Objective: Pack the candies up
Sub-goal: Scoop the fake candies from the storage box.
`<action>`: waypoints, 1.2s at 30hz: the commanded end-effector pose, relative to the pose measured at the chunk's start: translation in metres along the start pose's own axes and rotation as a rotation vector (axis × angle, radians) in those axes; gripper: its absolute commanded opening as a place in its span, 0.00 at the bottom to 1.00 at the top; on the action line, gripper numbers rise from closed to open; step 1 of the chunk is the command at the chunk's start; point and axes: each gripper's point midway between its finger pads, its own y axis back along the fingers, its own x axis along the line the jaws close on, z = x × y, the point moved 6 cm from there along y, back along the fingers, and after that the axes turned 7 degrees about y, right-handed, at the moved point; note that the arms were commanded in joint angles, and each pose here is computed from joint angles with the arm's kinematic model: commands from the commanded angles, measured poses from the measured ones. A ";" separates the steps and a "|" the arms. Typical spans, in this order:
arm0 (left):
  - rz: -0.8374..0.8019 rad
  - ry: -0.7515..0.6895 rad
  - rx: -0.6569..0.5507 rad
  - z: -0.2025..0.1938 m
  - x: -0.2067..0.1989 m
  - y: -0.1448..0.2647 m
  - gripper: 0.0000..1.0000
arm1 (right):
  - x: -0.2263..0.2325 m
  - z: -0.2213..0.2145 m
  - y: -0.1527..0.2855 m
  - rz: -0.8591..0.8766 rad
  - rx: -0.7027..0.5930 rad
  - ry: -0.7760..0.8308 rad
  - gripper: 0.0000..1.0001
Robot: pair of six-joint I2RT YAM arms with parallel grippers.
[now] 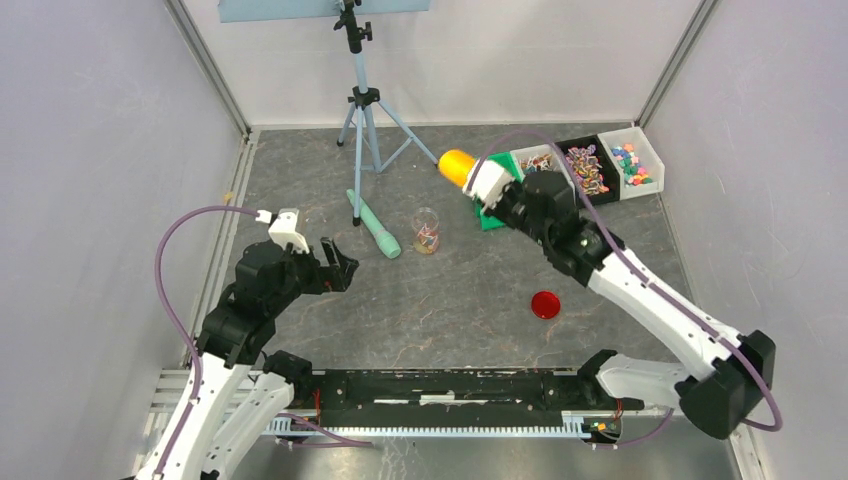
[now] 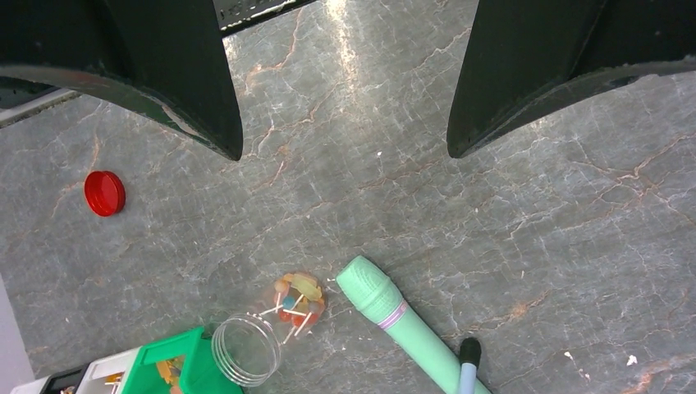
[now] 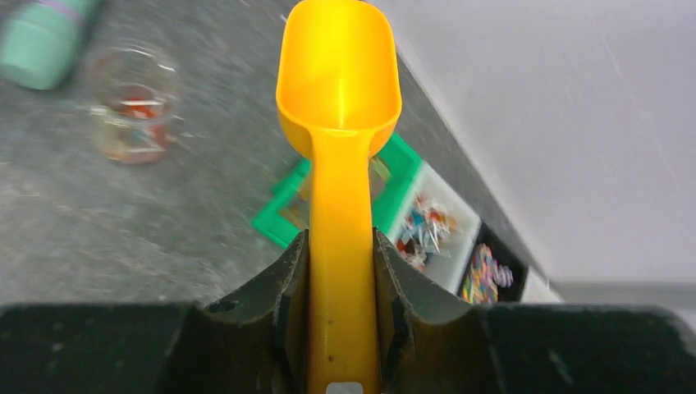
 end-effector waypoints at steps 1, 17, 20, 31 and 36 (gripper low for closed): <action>-0.040 -0.018 -0.030 0.001 -0.004 0.003 1.00 | -0.061 -0.018 0.005 -0.185 0.160 -0.197 0.00; -0.055 -0.020 -0.013 -0.003 -0.004 0.000 1.00 | -0.102 -0.107 0.011 -0.105 0.746 -0.389 0.00; -0.063 -0.022 -0.005 -0.004 -0.005 -0.001 1.00 | -0.095 -0.118 0.006 -0.084 0.781 -0.395 0.00; -0.060 -0.020 -0.002 -0.004 -0.005 -0.002 1.00 | -0.099 -0.138 0.000 -0.097 0.911 -0.366 0.00; -0.046 -0.017 -0.022 -0.003 -0.003 0.001 1.00 | -0.103 -0.137 -0.011 -0.083 0.904 -0.373 0.00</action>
